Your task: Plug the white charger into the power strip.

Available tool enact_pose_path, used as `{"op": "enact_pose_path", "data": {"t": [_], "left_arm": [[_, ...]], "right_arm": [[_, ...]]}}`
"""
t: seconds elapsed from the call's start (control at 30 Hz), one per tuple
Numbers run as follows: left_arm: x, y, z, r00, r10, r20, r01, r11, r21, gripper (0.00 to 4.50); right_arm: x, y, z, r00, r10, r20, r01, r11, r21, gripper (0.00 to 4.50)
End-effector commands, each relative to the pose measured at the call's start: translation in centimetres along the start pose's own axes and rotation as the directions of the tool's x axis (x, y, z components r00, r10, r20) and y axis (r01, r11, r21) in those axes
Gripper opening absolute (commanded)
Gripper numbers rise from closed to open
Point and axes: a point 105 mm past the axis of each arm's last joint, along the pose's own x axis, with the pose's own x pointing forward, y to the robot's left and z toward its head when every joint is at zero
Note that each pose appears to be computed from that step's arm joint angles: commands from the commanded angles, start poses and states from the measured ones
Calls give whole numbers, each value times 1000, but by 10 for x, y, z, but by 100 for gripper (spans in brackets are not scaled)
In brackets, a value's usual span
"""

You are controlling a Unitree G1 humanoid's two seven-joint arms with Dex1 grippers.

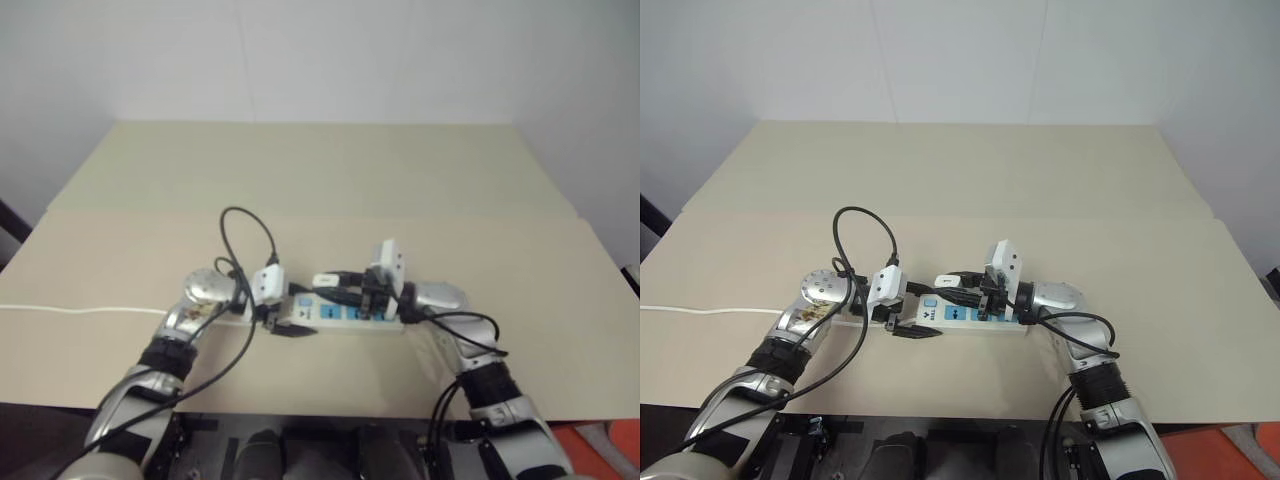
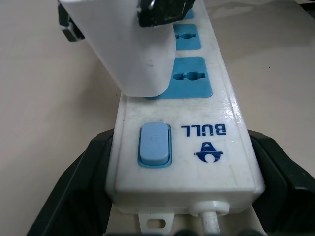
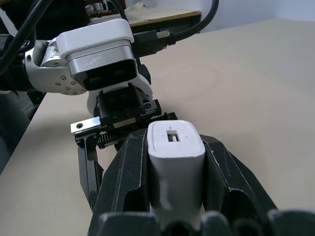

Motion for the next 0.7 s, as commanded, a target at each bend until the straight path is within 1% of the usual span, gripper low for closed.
{"op": "enact_pose_path", "data": {"t": [0.03,0.3,0.5,0.7], "left_arm": [[-13,4,-1,999,15,-40,-14,999,30,331],[-14,3,-2,999,18,-43,-17,1000,27,331],[-14,2,-1,999,20,-40,-19,999,27,331],[-11,1,-1,999,22,-34,-21,999,27,331]], "right_arm": [[-32,-16,-11,994,-69,-86,68,998,-15,115],[-44,-19,-24,987,-60,-147,56,998,-30,115],[-30,-14,-22,991,-14,-136,9,999,-40,115],[-7,-1,-21,989,76,-130,-84,995,-61,115]]}}
